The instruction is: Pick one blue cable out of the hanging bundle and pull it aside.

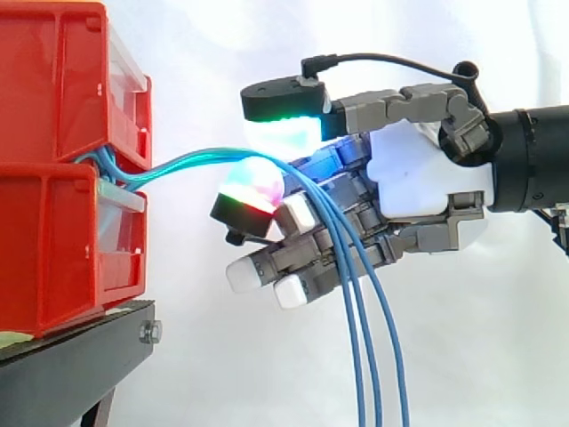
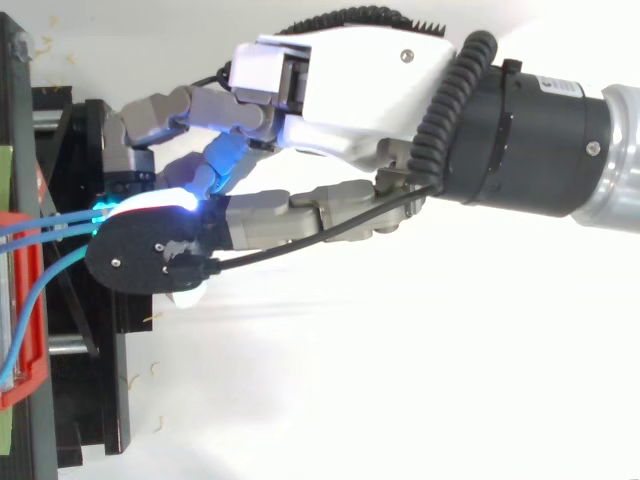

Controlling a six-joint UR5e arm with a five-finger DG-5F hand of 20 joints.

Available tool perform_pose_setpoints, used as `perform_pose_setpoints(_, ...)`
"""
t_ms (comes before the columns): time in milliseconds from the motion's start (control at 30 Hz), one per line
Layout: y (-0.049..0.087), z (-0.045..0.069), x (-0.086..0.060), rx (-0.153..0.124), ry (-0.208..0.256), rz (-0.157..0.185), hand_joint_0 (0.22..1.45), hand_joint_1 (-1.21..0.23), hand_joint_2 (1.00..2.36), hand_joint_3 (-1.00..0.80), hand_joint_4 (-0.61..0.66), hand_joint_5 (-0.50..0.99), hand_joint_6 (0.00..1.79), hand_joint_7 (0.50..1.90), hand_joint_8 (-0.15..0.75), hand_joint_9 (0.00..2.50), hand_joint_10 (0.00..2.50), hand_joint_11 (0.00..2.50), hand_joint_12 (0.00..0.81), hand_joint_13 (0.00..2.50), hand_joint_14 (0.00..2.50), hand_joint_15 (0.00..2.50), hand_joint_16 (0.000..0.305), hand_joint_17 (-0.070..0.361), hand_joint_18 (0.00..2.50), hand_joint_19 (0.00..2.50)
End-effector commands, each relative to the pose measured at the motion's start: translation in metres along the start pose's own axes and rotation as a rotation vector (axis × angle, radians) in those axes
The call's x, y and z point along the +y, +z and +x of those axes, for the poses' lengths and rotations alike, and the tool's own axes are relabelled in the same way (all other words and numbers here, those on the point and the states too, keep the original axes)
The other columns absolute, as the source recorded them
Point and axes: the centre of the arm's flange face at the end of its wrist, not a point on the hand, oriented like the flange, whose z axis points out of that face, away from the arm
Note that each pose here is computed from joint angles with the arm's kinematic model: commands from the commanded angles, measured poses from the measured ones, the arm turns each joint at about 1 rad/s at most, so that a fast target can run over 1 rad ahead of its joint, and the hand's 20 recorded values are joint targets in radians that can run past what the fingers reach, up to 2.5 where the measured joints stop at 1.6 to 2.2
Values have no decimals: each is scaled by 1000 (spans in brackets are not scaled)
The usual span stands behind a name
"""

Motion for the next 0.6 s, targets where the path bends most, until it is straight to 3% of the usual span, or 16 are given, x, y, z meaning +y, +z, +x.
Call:
perform_pose_setpoints(0, -1, -1, 4, -2, -6, -2, 620, -746, 1039, 259, 260, -157, 917, 1531, 393, 873, 12, 851, 482, 595, 11, 368, 67, 150, 583, 459)
perform_pose_setpoints(167, -1, -3, 4, -4, -6, -1, 651, -795, 1016, 200, 239, -168, 921, 1552, 350, 813, 14, 861, 440, 565, 14, 373, 59, 133, 540, 457)
perform_pose_setpoints(567, -1, -3, 3, 1, -7, 0, 754, -879, 1018, -235, 150, -174, 927, 1518, 299, 736, 13, 732, 403, 555, 13, 348, 52, 117, 535, 414)
